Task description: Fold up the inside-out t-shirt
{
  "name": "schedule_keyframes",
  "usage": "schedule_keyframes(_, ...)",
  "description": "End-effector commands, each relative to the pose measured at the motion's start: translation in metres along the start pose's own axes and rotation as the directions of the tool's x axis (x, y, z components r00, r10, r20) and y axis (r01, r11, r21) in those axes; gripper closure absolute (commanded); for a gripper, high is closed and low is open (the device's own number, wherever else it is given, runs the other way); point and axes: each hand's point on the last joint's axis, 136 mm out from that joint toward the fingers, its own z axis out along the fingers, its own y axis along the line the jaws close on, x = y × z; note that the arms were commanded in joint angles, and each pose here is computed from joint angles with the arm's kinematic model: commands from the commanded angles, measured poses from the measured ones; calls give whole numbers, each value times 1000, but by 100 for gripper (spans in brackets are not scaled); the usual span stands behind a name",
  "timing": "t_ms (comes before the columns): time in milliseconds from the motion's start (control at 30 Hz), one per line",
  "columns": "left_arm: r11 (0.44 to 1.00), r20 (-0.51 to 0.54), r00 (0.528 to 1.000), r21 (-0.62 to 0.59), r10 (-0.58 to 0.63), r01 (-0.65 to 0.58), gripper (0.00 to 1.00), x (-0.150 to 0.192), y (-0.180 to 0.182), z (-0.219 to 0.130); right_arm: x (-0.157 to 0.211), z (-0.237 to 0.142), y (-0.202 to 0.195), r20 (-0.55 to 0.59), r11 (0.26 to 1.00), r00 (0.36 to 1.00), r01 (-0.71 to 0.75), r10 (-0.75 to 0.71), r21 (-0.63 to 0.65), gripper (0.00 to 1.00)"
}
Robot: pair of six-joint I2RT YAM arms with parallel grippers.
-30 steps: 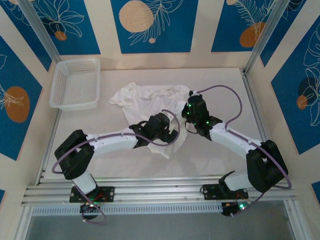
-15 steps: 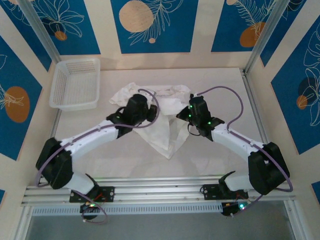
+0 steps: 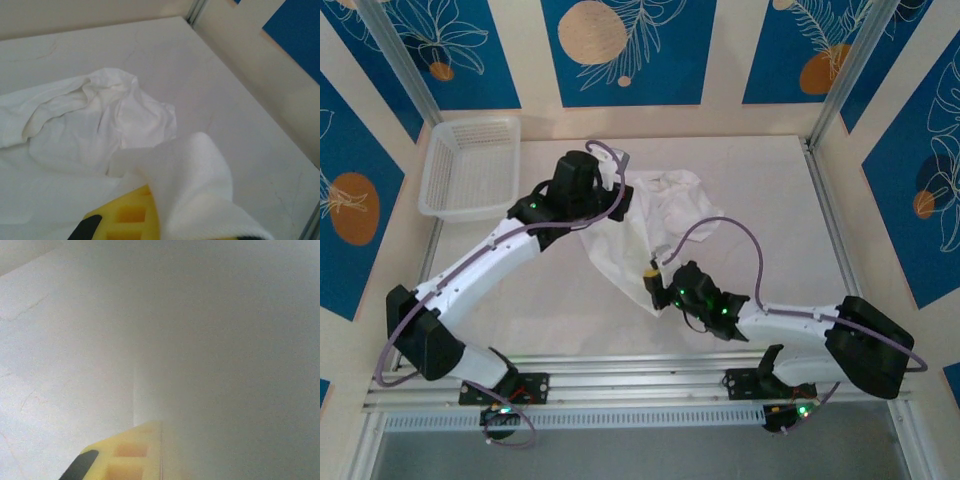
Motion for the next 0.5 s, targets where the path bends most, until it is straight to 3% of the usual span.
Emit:
schedule_keyframes(0, 999, -35, 999, -39, 0, -1, 100, -4, 12, -1, -33, -12, 18, 168, 988, 973, 155, -157, 27, 89)
schedule_keyframes(167, 997, -66, 997, -67, -28, 23, 100, -5, 21, 6, -32, 7, 86, 156, 884, 875, 467, -459, -21, 91)
schedule_keyframes(267, 998, -80, 996, -58, -41, 37, 100, -3, 21, 9, -29, 34, 102, 110, 854, 850, 520, -515, -14, 96)
schedule_keyframes(467, 1000, -113, 994, -17, 12, -14, 100, 3, 14, 1, -40, 66, 16, -70, 939, 943, 331, -325, 98, 100)
